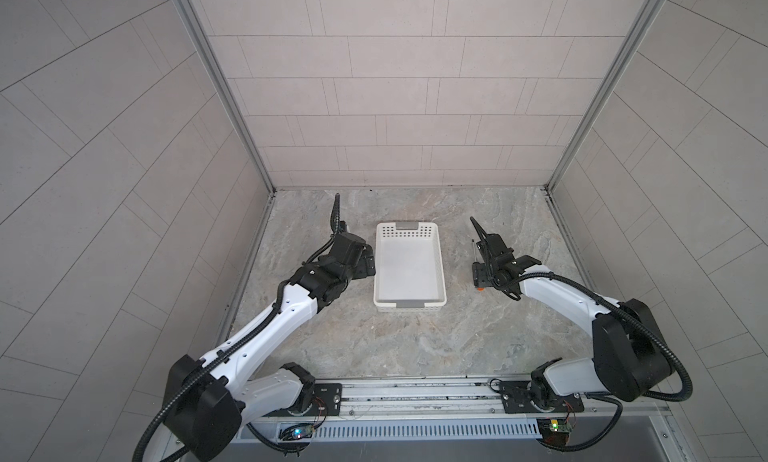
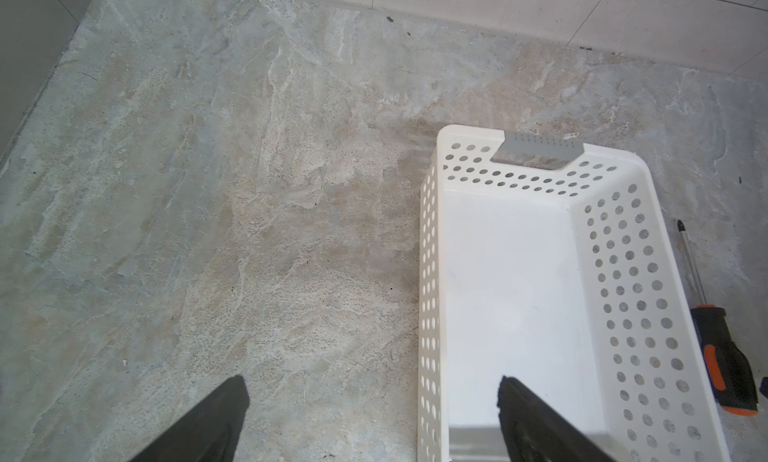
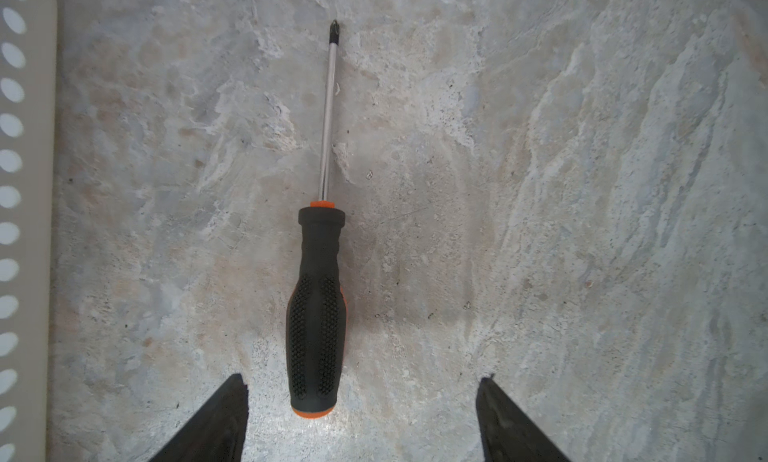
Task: Put the screwdriver in the bin
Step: 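Lower the right gripper and close it on the black screwdriver handle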
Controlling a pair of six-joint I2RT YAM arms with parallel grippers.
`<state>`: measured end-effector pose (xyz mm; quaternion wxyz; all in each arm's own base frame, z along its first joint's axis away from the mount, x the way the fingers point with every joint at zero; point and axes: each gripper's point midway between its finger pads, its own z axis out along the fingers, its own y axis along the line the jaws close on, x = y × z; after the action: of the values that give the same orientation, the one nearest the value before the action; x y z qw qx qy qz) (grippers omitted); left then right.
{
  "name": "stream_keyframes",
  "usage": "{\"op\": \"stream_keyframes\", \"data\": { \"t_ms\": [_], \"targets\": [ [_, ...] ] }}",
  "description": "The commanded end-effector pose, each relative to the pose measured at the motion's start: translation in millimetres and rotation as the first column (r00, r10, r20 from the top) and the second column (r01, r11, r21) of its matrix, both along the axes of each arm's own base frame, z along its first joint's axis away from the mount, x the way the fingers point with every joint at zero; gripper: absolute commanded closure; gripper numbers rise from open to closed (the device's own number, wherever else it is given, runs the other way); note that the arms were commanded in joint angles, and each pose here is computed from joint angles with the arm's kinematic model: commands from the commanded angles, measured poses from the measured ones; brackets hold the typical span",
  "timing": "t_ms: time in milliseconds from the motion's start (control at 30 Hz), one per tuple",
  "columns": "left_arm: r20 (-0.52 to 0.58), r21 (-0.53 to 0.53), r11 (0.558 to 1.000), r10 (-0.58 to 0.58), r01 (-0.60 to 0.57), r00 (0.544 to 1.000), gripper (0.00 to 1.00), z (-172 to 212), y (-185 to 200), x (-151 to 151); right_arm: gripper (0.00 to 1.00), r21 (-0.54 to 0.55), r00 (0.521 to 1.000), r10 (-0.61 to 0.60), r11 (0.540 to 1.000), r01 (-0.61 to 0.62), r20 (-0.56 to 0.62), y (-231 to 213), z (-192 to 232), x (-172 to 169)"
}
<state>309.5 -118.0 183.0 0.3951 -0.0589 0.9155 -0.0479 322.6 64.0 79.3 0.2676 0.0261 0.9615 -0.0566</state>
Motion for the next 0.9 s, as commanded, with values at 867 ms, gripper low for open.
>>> {"op": "stream_keyframes", "data": {
  "t_ms": [867],
  "targets": [
    [0.039, 0.026, 0.999, 0.042, -0.043, 0.998, 0.00, 10.5, 12.8, -3.5, 0.58, 0.127, 0.998, -0.013, 0.992, 0.021, -0.065, 12.1, -47.5, 20.7]
  ]
}}
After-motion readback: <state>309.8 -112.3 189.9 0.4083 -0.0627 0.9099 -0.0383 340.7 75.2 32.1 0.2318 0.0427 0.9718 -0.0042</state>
